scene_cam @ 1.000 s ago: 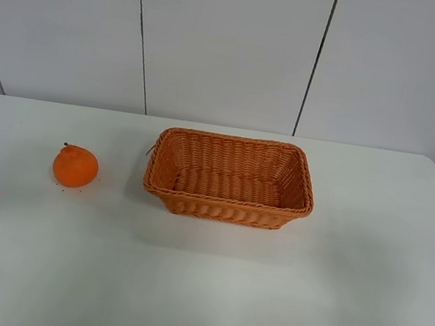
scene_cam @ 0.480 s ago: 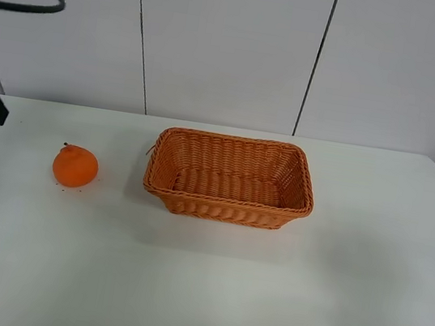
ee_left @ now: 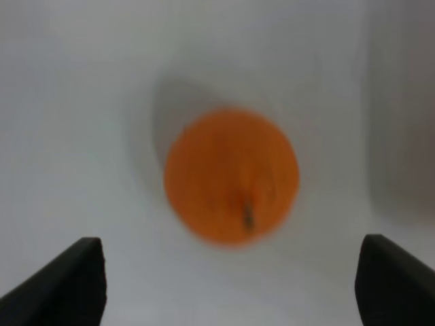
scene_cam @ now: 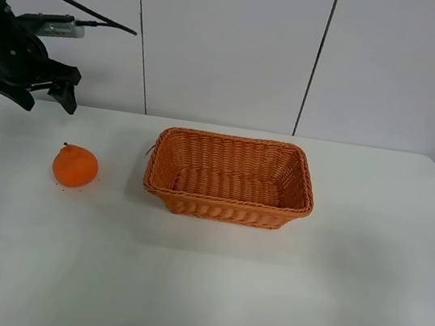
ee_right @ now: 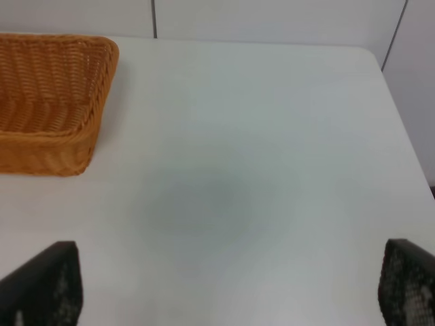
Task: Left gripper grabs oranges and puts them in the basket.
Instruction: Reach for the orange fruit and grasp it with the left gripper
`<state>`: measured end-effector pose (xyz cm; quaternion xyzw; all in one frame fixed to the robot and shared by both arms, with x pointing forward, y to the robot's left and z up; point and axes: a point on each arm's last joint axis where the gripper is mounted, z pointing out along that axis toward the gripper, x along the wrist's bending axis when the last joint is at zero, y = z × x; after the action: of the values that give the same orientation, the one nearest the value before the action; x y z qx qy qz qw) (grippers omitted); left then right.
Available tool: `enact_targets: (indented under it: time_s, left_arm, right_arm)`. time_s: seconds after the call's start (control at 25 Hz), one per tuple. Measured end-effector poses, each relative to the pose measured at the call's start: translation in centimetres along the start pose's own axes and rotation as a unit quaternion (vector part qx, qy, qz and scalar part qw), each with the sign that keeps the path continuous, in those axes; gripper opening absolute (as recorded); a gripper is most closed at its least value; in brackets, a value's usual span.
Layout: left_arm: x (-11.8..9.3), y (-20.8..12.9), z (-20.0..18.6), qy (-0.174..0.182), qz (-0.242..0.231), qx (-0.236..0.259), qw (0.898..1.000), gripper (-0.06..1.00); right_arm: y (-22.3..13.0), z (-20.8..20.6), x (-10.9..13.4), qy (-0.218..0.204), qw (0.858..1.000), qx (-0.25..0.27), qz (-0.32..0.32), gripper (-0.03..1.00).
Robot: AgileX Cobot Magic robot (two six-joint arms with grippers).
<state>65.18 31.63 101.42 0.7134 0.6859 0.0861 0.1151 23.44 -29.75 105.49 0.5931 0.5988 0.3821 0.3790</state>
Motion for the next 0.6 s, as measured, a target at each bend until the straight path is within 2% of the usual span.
enact_targets:
  time_s: [0.24, 0.6]
  left_arm:
    - [0.4, 1.1, 5.6, -0.004, -0.003, 0.047, 0.999, 0.85]
    - [0.4, 0.3, 8.7, -0.008, -0.004, 0.092, 0.996, 0.85]
  right_arm:
    - [0.0, 0.0, 0.0, 0.0, 1.0, 0.0, 0.0, 0.69]
    - [0.0, 0.0, 0.0, 0.0, 1.0, 0.0, 0.0, 0.69]
